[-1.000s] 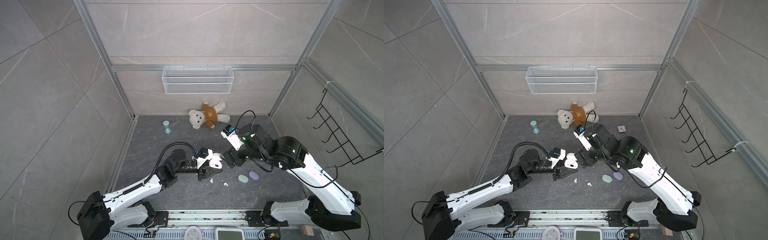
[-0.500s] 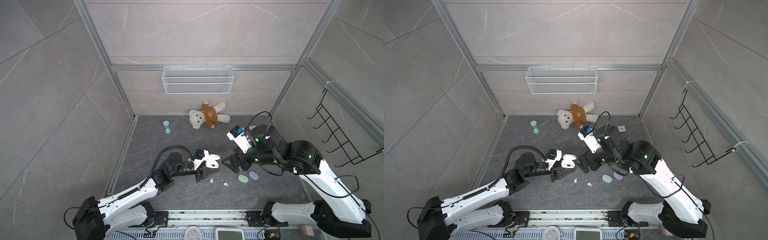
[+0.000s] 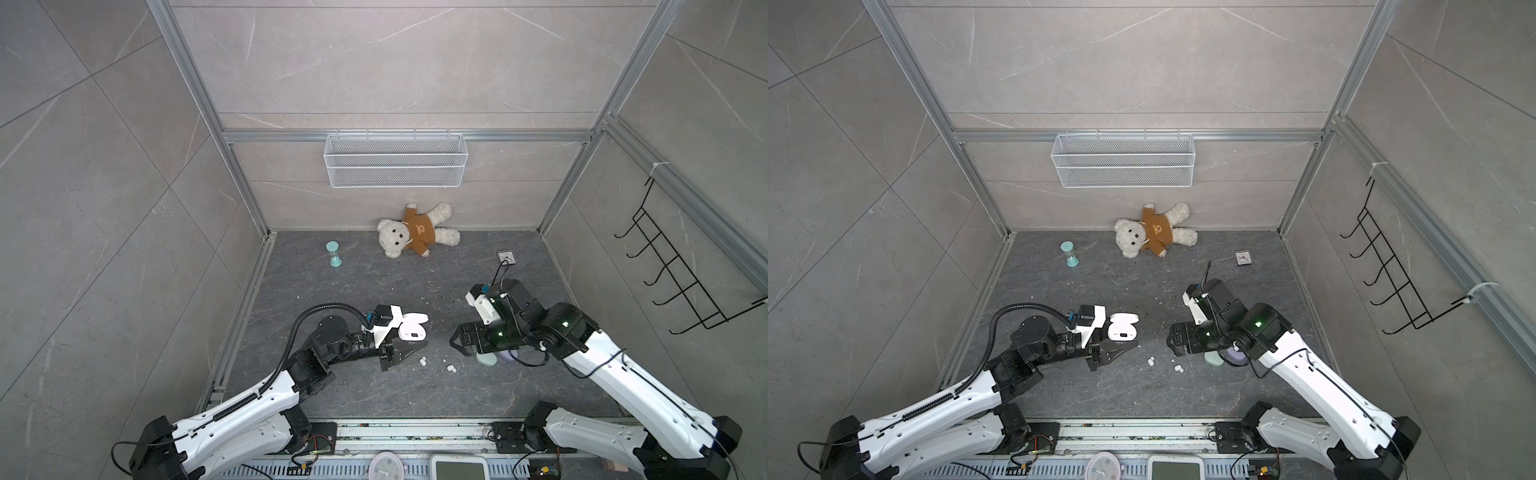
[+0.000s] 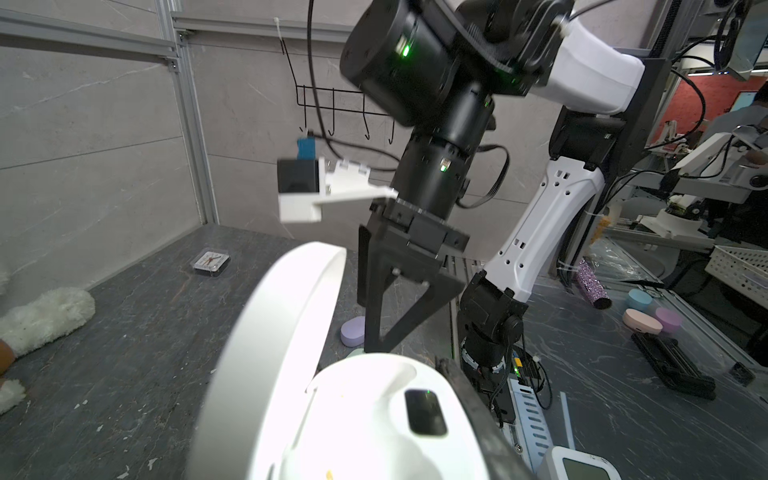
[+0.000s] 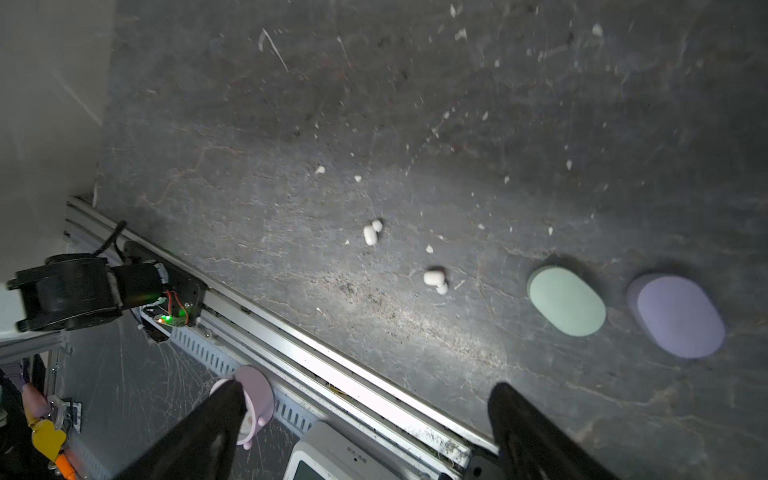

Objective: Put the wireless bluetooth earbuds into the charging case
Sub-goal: 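Move the right gripper down toward the white earbuds on the table, then lower the open right gripper over a single white earbud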

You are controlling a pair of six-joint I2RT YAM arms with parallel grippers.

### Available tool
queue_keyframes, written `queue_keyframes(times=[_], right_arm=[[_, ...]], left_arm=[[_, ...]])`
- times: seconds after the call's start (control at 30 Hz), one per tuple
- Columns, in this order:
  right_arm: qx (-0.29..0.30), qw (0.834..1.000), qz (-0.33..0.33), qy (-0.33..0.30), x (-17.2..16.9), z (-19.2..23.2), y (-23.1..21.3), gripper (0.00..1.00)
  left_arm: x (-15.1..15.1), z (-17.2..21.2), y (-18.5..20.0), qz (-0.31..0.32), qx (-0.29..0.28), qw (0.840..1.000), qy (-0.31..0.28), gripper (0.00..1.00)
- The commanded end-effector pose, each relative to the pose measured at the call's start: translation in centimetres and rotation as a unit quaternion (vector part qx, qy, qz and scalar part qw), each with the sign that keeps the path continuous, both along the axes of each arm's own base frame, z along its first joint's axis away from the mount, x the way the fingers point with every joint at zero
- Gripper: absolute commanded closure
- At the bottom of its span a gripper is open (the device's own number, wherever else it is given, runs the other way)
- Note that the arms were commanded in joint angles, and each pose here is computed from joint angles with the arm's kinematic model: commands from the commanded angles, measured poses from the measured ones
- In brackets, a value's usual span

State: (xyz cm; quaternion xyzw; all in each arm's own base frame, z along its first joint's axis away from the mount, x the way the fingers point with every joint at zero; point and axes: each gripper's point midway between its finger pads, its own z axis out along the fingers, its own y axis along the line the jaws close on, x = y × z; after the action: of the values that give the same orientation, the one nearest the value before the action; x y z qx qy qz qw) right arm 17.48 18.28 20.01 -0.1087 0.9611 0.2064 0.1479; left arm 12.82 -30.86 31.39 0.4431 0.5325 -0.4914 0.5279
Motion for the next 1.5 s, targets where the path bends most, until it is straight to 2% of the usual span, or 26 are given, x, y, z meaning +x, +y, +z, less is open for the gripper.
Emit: queue_keyframes(times=[0.0,0.27,0.57,0.9,1.47], right_arm=[[0.011,0.999,-0.022,0.038,0.6,-3.1,1.0,0.06],[0.004,0.996,-0.007,0.089,1.7,-10.4,3.2,0.08],[-0.009,0.993,0.016,0.113,2.1,-14.7,4.0,0.11],[-0.035,0.991,0.025,0.126,1.9,-17.0,2.8,0.12],[0.001,0.987,0.033,0.158,-0.3,-17.3,3.1,0.14]], left_arm=[[-0.3,0.8,0.5,0.004,-0.017,1.0,0.006,0.85],[-0.3,0.1,1.0,0.012,-0.024,0.999,0.025,0.84],[0.3,-1.6,1.1,0.029,-0.025,0.998,0.041,0.84],[0.5,-1.4,0.1,0.012,-0.033,0.999,0.039,0.84],[0.3,-0.7,-0.2,0.003,-0.028,0.999,0.032,0.84]])
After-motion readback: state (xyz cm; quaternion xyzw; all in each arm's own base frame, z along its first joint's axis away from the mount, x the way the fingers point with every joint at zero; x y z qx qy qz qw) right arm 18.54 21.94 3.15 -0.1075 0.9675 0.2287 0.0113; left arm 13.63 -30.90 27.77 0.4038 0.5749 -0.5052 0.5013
